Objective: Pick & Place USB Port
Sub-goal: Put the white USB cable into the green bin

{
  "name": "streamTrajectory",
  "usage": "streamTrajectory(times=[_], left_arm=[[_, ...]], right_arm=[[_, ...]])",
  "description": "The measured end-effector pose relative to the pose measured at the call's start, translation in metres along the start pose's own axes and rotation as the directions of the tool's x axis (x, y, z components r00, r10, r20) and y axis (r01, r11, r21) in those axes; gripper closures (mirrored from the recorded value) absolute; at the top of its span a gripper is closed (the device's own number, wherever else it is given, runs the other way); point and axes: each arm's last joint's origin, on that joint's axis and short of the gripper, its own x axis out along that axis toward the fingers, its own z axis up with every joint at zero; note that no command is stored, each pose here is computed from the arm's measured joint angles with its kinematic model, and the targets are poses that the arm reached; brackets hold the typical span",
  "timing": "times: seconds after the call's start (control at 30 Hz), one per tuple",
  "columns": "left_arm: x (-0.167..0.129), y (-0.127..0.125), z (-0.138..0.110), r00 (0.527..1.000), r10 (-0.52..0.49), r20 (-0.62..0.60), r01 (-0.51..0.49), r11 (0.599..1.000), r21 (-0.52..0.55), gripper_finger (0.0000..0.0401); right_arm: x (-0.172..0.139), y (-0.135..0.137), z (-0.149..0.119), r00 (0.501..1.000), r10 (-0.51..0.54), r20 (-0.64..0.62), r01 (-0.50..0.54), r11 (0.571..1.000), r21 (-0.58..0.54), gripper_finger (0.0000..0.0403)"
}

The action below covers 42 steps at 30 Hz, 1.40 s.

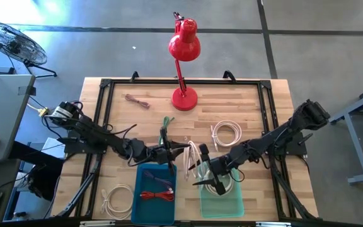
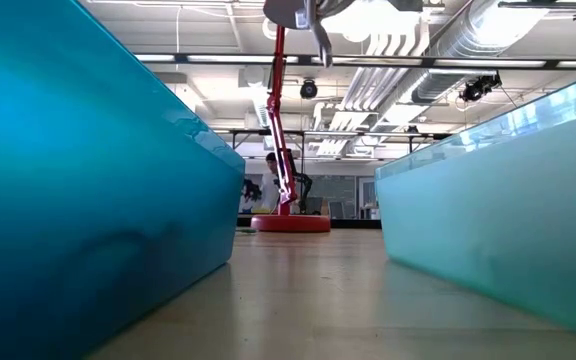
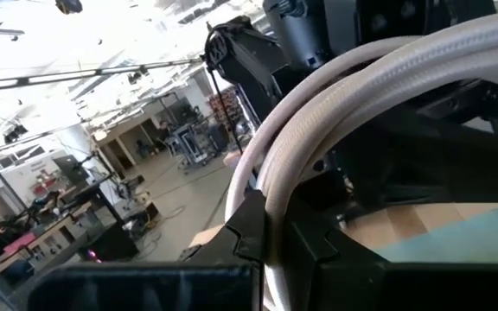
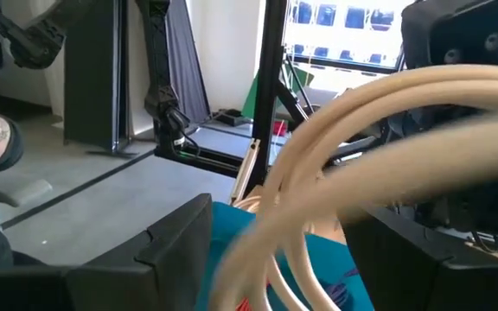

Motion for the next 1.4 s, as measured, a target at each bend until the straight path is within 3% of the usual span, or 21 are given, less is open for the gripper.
streamTrajectory(times=[0.33,0.67,0.83,1.03,1.4], left_arm=[[0.002,-0.003,-0.002,1.000,-0.003,-0.005,0.003,1.000,0.004,0.0393],[0.008,-0.002,-0.003,1.000,-0.004,-0.006,0.004,1.000,0.008,0.0393],[0.008,-0.002,-0.004,1.000,-0.009,-0.019,0.009,1.000,0.017,0.0393],[0.008,-0.003,-0.005,0.999,-0.012,-0.032,0.012,1.000,0.022,0.0382],[0.006,-0.008,-0.006,0.998,-0.039,-0.055,0.042,0.998,0.047,0.0326]], right_arm=[[0.000,-0.002,-0.002,1.000,-0.004,-0.016,0.004,1.000,0.000,0.0155],[0.011,-0.010,-0.021,0.998,-0.014,-0.056,0.015,1.000,0.016,0.0160],[0.012,-0.011,-0.022,0.998,-0.015,-0.057,0.014,1.000,-0.020,0.0216],[0.012,-0.009,-0.022,0.998,0.043,-0.049,-0.046,0.997,-0.068,0.0373],[0.011,-0.009,-0.023,0.997,-0.016,-0.070,0.010,0.996,-0.083,0.0376]])
